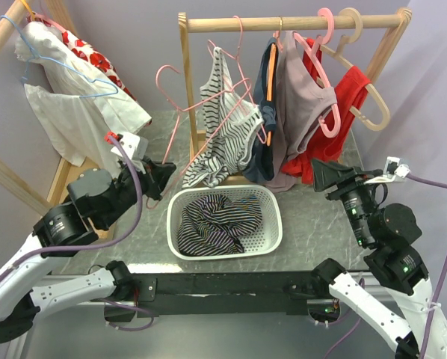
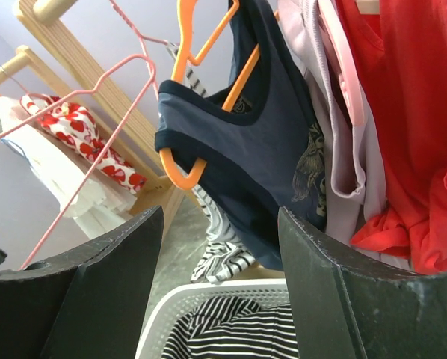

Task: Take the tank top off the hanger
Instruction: Place the hanger at the clothesline.

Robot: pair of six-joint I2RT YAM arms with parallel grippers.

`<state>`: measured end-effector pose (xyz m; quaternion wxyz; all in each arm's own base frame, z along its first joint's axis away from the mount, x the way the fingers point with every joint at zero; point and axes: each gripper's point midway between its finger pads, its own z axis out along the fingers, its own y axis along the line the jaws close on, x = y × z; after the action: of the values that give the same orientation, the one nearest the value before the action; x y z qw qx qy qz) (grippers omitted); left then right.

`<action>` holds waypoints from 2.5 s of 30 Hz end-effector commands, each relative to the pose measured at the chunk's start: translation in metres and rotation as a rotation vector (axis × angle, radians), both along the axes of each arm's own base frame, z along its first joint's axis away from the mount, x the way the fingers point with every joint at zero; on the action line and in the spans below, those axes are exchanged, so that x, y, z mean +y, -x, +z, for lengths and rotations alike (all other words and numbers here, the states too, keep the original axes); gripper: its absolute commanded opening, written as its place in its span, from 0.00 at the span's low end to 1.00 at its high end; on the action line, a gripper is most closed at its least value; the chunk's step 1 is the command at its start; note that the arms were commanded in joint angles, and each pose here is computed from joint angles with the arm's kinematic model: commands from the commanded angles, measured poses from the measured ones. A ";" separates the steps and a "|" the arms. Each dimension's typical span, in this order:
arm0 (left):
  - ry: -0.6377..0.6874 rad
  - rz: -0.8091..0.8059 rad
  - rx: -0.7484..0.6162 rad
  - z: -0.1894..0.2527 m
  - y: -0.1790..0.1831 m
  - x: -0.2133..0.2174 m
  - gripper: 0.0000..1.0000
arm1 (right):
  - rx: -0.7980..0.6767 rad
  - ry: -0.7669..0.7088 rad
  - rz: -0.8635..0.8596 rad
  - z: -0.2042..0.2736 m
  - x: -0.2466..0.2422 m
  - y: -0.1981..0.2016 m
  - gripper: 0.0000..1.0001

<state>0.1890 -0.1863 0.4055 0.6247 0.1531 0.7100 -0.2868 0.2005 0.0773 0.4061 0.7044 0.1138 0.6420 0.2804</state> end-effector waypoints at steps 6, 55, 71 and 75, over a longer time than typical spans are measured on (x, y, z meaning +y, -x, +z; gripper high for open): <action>0.119 0.137 -0.016 0.015 -0.013 0.017 0.01 | -0.025 0.015 -0.008 0.006 0.005 -0.010 0.70; -0.156 0.494 -0.029 0.036 -0.112 -0.052 0.01 | -0.051 0.132 -0.017 0.002 0.010 -0.024 0.72; -0.198 0.593 -0.013 0.043 -0.142 -0.049 0.01 | -0.056 0.142 0.005 0.005 0.016 -0.028 0.72; -0.191 0.601 -0.019 0.050 -0.151 -0.047 0.01 | -0.058 0.138 0.014 0.005 0.018 -0.029 0.72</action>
<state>0.3332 -0.2416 0.4297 0.6537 0.0214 0.7563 -0.0147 0.2293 0.0952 0.3932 0.7114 0.0537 0.6601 0.2351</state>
